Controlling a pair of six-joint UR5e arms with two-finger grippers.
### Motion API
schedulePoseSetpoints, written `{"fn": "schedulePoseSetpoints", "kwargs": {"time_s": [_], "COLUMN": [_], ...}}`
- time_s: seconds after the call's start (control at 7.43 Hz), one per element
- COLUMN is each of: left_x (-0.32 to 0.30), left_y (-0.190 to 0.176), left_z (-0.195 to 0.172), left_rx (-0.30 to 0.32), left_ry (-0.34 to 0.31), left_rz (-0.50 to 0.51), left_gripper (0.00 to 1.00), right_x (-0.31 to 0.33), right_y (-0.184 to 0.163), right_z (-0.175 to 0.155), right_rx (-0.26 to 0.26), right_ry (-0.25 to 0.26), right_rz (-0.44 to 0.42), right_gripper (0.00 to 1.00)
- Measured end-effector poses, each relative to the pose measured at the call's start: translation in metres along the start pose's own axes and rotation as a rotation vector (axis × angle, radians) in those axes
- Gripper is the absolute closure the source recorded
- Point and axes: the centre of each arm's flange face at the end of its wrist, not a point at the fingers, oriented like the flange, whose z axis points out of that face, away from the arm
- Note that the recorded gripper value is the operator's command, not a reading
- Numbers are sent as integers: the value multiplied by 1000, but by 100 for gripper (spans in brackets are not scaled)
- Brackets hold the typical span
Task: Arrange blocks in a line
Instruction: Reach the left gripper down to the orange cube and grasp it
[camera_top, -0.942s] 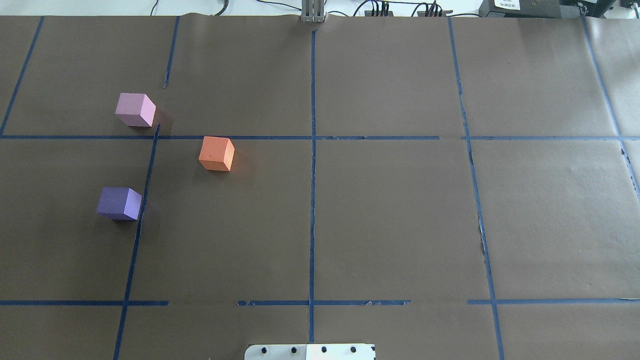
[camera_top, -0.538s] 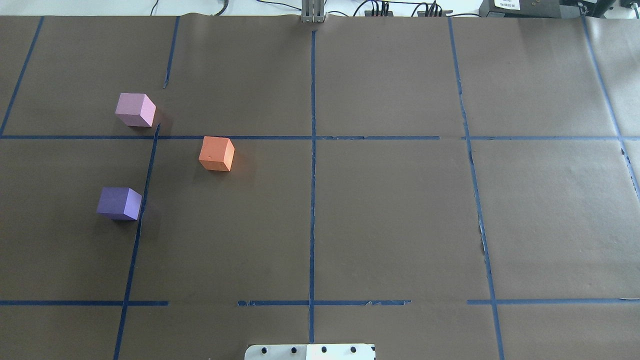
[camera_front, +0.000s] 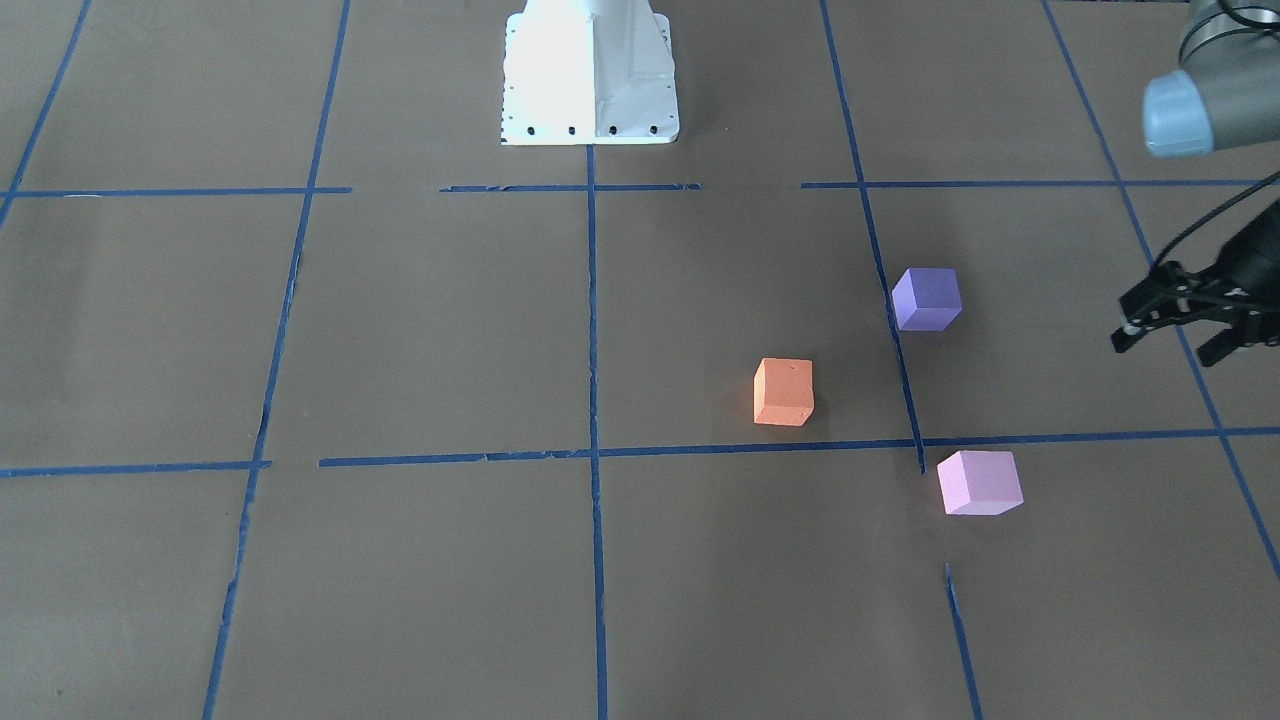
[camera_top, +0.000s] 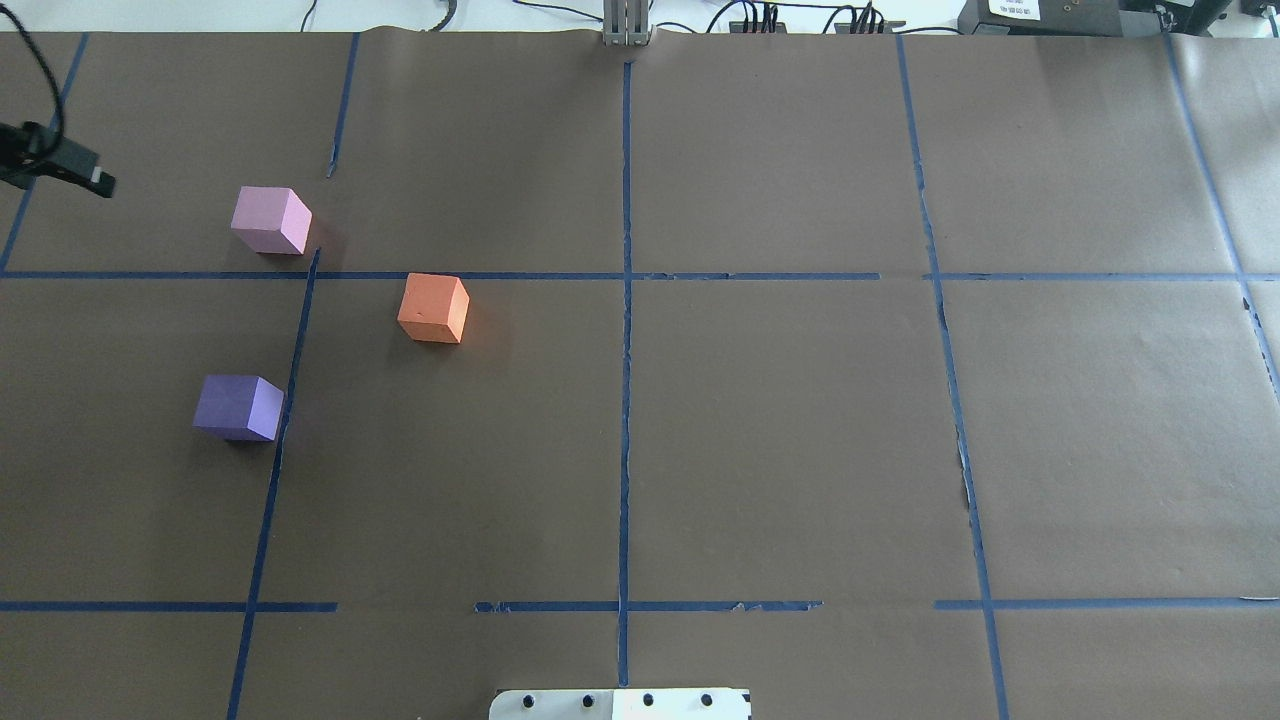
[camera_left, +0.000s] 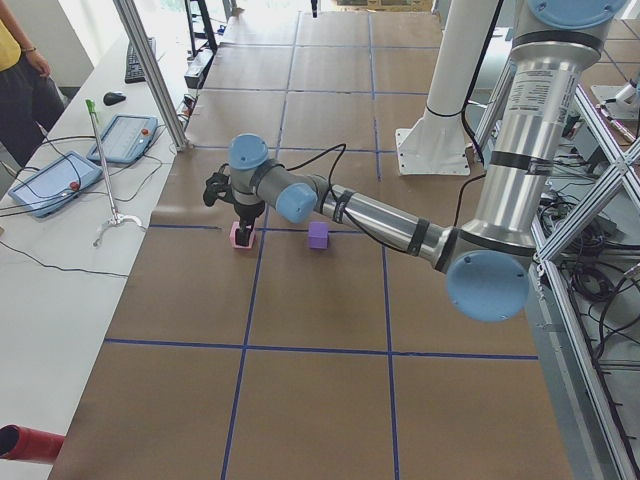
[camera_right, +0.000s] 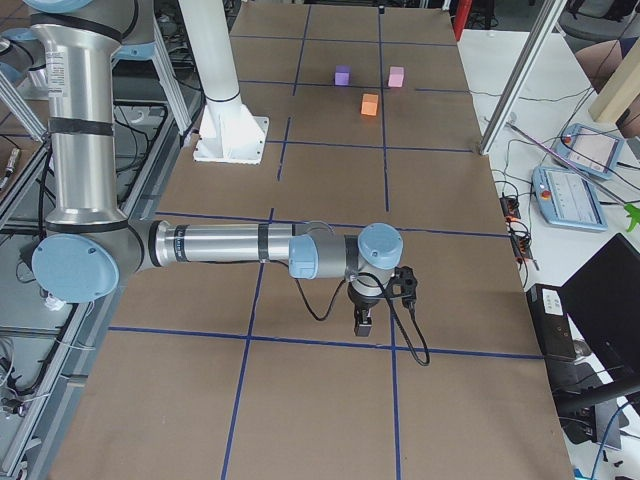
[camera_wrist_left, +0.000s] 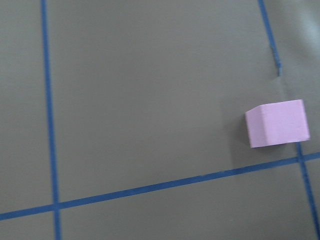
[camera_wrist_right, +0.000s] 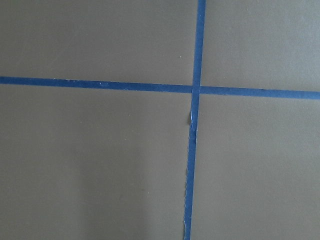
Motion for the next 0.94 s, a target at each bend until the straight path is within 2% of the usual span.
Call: {"fn": "schedulePoseSetpoints", "kwargs": {"time_s": [0.27,0.54,0.94], "left_x": [144,254,282], "left_y": [-3,15,37], "left_z": [51,93,130], "left_rx": [-43,-107,-150], "left_ry": [14,-29,-72], "left_rz": [-16,14,42], "left_gripper": [0,0,1], "right_x": [0,0,0], "right_y": [0,0,0], "right_z": [0,0,0], "right_rx": [0,0,-1], "right_ry": [0,0,0], "right_rz": [0,0,1], "right_gripper": [0,0,0]}}
